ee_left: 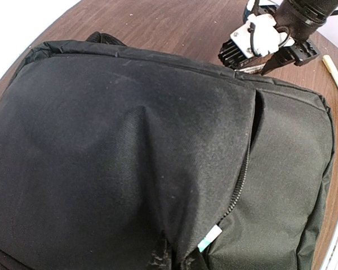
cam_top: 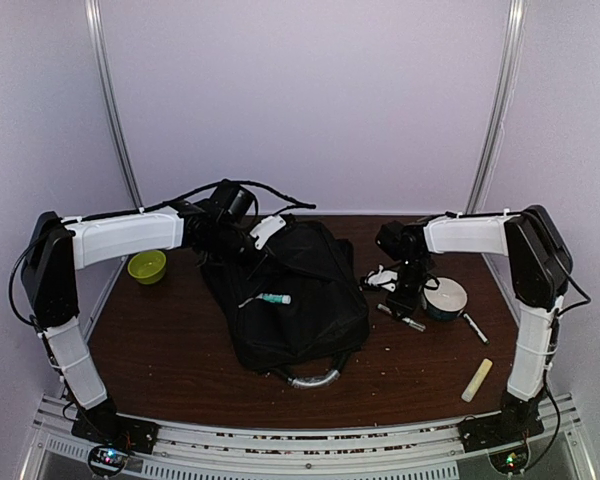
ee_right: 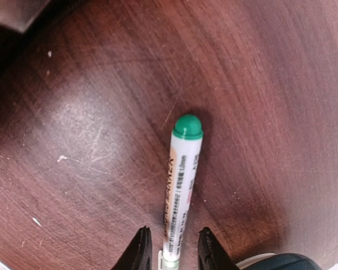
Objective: Pack the student bag
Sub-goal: Adjust the pen at the center of the board.
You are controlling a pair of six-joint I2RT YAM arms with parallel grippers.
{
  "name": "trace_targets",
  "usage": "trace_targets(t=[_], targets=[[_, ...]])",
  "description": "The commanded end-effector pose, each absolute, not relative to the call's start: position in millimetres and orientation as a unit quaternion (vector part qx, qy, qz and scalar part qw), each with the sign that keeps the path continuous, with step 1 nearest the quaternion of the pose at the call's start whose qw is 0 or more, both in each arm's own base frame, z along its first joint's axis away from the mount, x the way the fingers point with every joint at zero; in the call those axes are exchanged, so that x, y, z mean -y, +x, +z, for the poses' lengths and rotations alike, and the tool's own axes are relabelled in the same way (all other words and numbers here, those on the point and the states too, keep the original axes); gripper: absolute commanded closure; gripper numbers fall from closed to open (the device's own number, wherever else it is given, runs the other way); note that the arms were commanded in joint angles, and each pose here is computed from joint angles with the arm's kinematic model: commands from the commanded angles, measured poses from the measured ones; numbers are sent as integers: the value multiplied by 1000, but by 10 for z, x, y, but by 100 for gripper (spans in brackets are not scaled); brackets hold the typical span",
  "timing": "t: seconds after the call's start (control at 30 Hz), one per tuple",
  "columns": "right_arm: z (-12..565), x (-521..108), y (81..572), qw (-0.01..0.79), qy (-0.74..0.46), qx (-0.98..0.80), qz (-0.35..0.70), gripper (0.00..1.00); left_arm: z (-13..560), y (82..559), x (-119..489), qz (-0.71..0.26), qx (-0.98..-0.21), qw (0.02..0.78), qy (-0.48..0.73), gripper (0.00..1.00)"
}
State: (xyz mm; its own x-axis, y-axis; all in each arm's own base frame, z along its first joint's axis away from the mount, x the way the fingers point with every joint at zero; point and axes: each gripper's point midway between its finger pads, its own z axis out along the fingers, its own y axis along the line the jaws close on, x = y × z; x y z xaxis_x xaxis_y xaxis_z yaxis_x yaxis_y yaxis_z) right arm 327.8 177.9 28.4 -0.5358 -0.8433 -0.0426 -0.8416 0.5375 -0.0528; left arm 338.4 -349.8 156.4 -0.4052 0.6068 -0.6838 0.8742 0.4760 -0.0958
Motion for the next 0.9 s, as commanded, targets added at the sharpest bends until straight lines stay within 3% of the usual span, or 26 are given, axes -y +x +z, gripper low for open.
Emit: trace_targets(t=[0.0, 0.43, 0.87], targets=[[312, -1749, 3327, 19, -482, -876, -21, 70, 1883, 3494, 3678, -261, -779, 339, 458, 100], [266, -1752, 3148, -61, -465, -883, 2, 69, 1953, 3478, 3671, -262, -776, 343, 459, 100], [229, -1802, 2994, -78, -443, -893, 31, 69, 2027, 3454, 3664, -265, -773, 349, 459, 100]])
